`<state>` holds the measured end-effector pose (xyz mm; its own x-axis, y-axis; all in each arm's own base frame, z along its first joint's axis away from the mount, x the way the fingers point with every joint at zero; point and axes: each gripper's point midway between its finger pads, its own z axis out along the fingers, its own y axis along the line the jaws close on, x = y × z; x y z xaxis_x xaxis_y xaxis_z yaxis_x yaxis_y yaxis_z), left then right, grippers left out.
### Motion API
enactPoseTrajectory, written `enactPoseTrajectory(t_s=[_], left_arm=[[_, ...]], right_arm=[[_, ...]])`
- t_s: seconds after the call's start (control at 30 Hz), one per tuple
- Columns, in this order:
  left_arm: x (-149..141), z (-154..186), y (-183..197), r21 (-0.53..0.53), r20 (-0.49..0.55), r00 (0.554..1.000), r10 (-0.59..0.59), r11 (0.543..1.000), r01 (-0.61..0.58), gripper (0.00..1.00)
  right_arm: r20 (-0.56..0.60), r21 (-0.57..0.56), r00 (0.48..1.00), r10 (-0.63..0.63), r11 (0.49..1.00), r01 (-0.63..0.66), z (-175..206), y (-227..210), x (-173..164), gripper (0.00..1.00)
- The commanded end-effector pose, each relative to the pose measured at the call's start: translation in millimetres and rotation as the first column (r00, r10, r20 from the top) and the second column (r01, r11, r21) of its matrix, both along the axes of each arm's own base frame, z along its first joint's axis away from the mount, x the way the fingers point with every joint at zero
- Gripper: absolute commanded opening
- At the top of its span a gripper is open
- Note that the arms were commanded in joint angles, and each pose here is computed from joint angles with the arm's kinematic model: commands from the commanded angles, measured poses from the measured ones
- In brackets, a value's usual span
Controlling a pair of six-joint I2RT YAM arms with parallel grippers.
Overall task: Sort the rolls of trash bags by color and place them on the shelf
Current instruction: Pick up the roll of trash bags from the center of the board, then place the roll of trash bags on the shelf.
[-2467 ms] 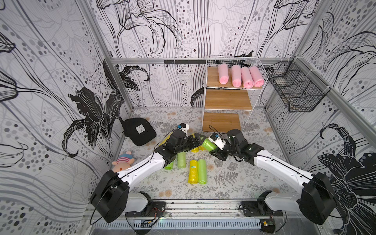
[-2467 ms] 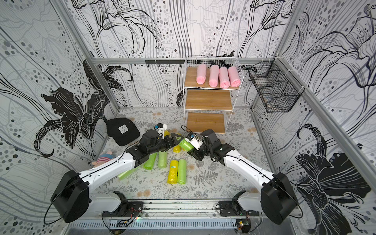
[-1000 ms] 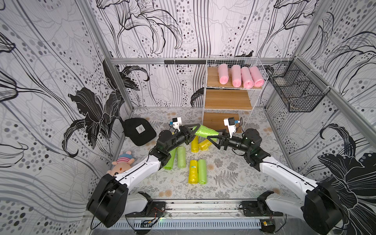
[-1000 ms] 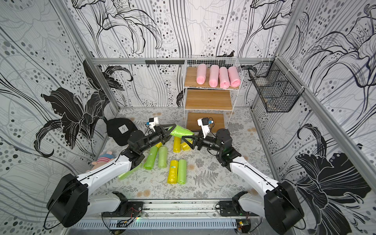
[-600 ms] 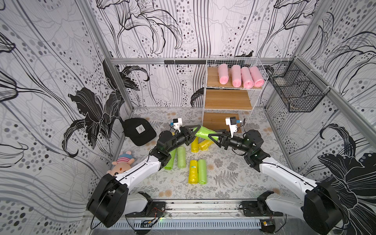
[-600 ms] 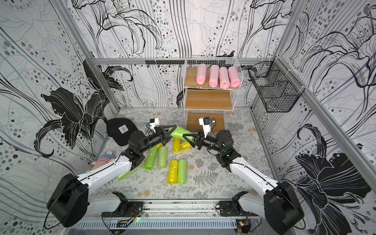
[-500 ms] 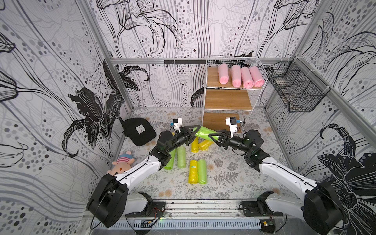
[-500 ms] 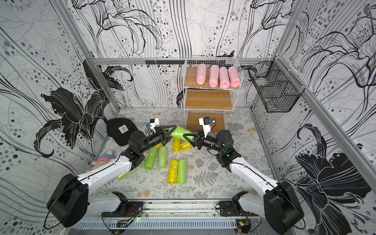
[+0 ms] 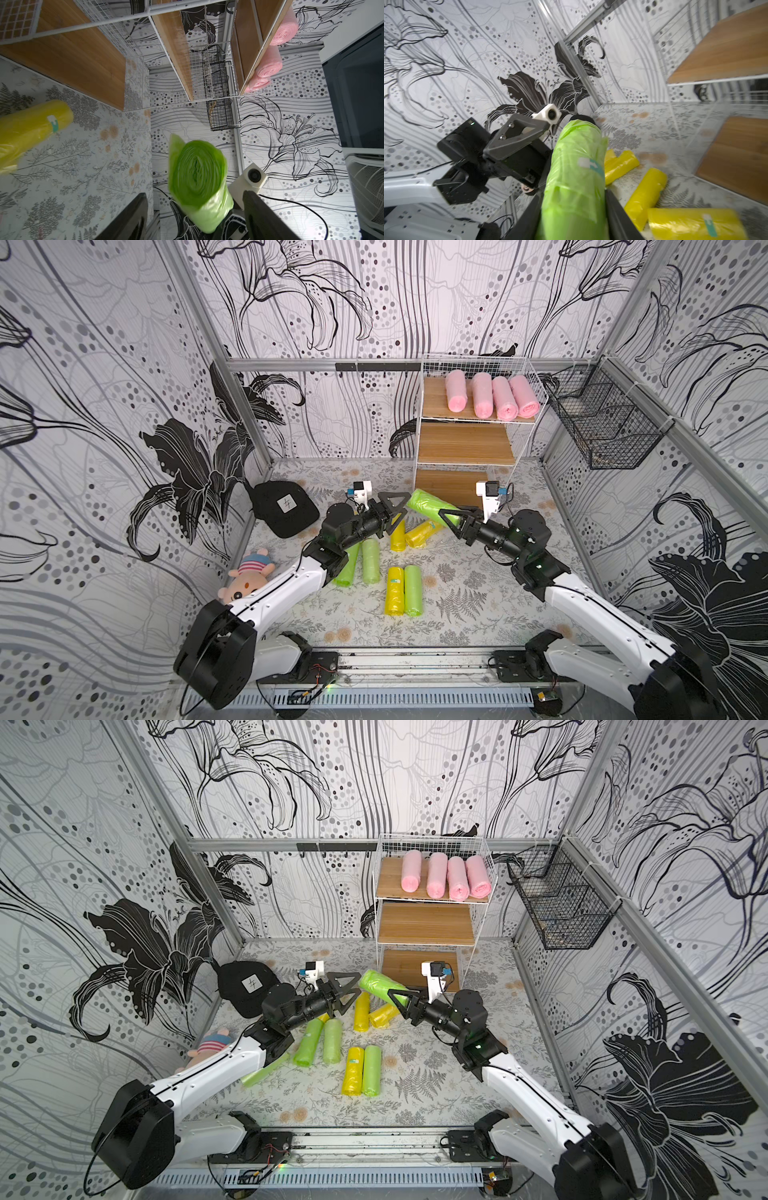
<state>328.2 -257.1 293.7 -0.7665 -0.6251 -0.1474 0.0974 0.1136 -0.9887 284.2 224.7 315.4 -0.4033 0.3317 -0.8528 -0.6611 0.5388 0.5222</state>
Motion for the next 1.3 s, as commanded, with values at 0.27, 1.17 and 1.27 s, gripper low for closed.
enactPoseTrajectory(t_s=[0.27, 1.17, 1.27], left_arm=[[3, -4, 23, 0.288, 0.099, 0.993, 0.062, 0.954, -0.088, 0.75], [-4, -11, 20, 0.312, 0.092, 0.995, 0.023, 0.949, -0.051, 0.75], [-5, -11, 21, 0.310, 0.090, 0.996, 0.023, 0.949, -0.050, 0.75]], right_arm=[[0.164, -0.188, 0.758, -0.632, 0.734, 0.652, 32, -136, 76, 0.29], [0.416, -0.340, 0.556, -0.720, 0.445, 0.829, 29, -179, 224, 0.36], [0.433, -0.361, 0.551, -0.714, 0.423, 0.831, 23, -180, 233, 0.38]])
